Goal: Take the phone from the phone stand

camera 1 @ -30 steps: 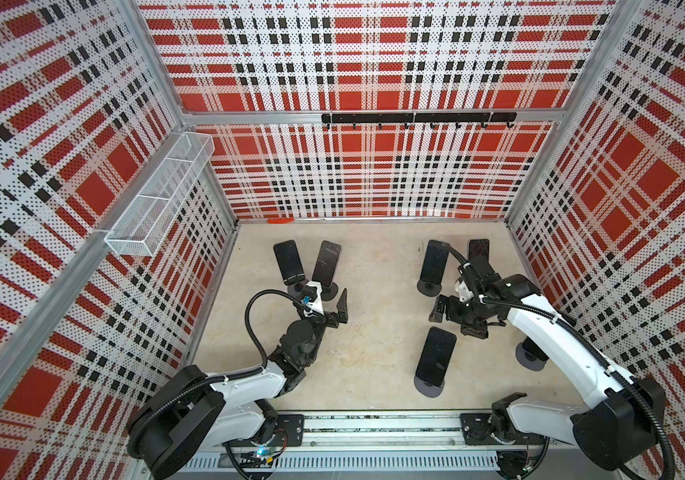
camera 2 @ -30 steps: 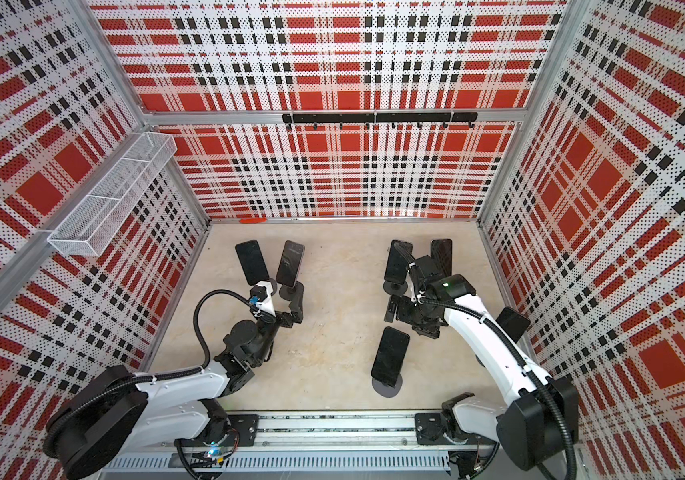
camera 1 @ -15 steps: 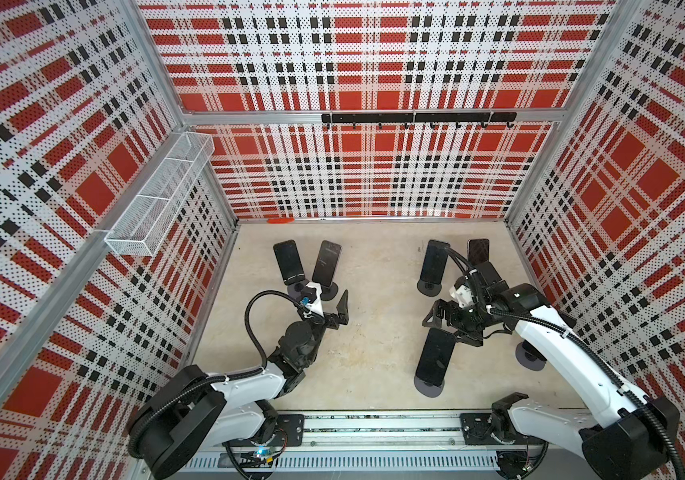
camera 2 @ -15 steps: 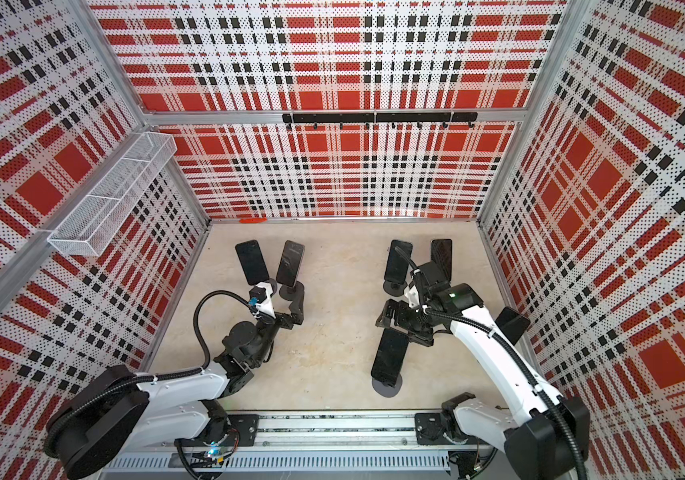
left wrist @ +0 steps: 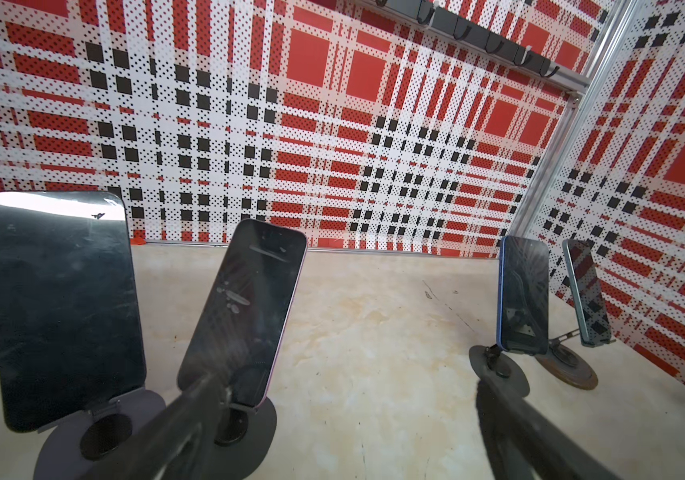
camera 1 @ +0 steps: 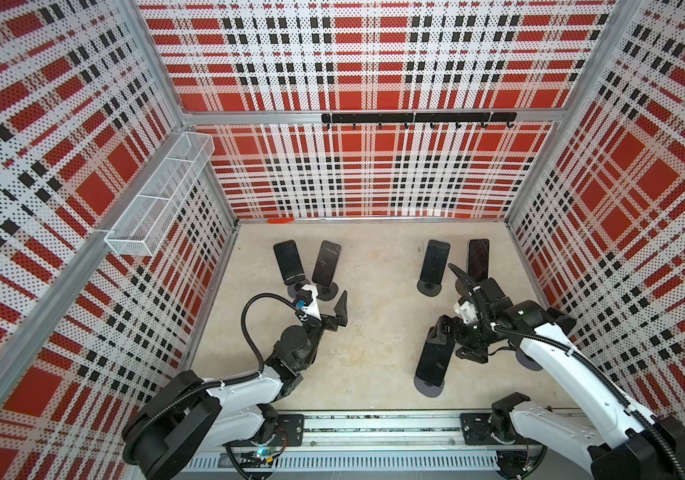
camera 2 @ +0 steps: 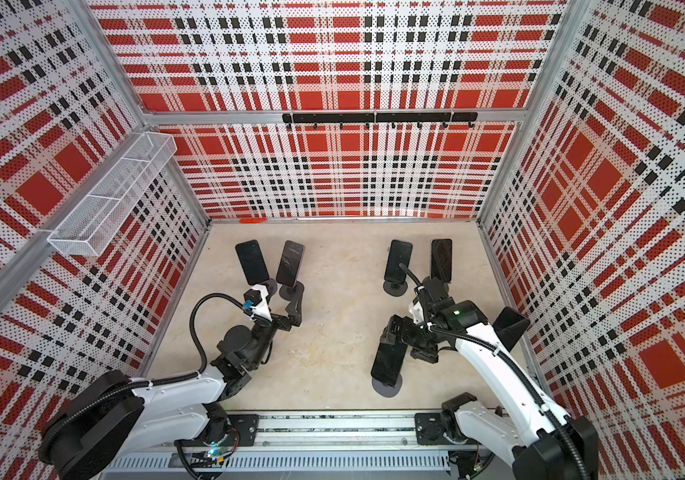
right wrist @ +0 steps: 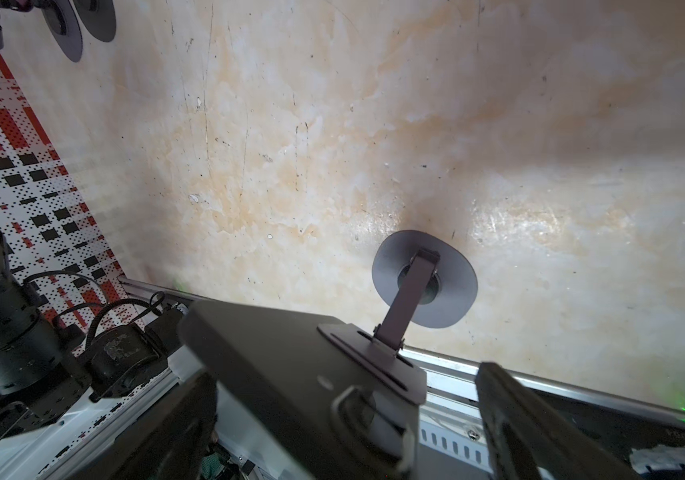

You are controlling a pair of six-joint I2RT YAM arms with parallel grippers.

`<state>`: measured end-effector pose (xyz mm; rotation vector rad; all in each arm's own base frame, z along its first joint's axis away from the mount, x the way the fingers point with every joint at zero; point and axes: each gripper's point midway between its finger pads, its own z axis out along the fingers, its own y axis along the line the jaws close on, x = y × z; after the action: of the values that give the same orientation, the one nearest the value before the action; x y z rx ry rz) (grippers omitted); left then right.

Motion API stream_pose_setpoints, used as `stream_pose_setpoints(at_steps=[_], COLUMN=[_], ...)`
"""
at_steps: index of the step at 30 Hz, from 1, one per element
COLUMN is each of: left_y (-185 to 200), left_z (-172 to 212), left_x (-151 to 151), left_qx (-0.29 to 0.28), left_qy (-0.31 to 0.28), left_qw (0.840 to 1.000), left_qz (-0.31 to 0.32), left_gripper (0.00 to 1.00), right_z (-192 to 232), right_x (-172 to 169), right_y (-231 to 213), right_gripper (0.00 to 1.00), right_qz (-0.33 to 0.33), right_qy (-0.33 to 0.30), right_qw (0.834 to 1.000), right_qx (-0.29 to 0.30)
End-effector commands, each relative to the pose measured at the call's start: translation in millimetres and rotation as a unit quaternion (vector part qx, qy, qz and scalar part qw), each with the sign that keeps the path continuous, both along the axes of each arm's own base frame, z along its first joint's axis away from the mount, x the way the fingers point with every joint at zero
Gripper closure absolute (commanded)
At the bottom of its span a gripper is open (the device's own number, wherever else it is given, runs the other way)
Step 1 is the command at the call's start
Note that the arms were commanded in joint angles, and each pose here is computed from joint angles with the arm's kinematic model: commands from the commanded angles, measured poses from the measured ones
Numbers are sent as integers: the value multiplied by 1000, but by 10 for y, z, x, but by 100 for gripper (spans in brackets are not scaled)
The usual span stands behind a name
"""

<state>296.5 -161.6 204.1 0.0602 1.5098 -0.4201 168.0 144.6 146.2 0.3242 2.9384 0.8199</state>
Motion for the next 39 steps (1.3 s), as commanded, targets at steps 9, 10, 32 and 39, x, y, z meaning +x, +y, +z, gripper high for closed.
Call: stream_pose_setpoints(at_steps=[9,10,32,39], left_y=[82,64,-623,-602], left_z=[27,69,-184,-255], left_x=[56,25,-31,-11], left_qx=[-130,-140,-35,-23], left_qy=[10,0,31,44], left_qw=[992,990,995,996], left_qz=[-5,-20,-86,-74], left_gripper=[2,2,2,2], right_z=[248,264,330,427], right_x=[40,52,45,150], right_y=[145,152,-358,-216], right_gripper=[0,0,0,0], right_qz=[37,37,-176,-166], right_qy=[-71,-77,15,13], right_qw=[995,995,982,979], right_qx=[52,55,-67,-117])
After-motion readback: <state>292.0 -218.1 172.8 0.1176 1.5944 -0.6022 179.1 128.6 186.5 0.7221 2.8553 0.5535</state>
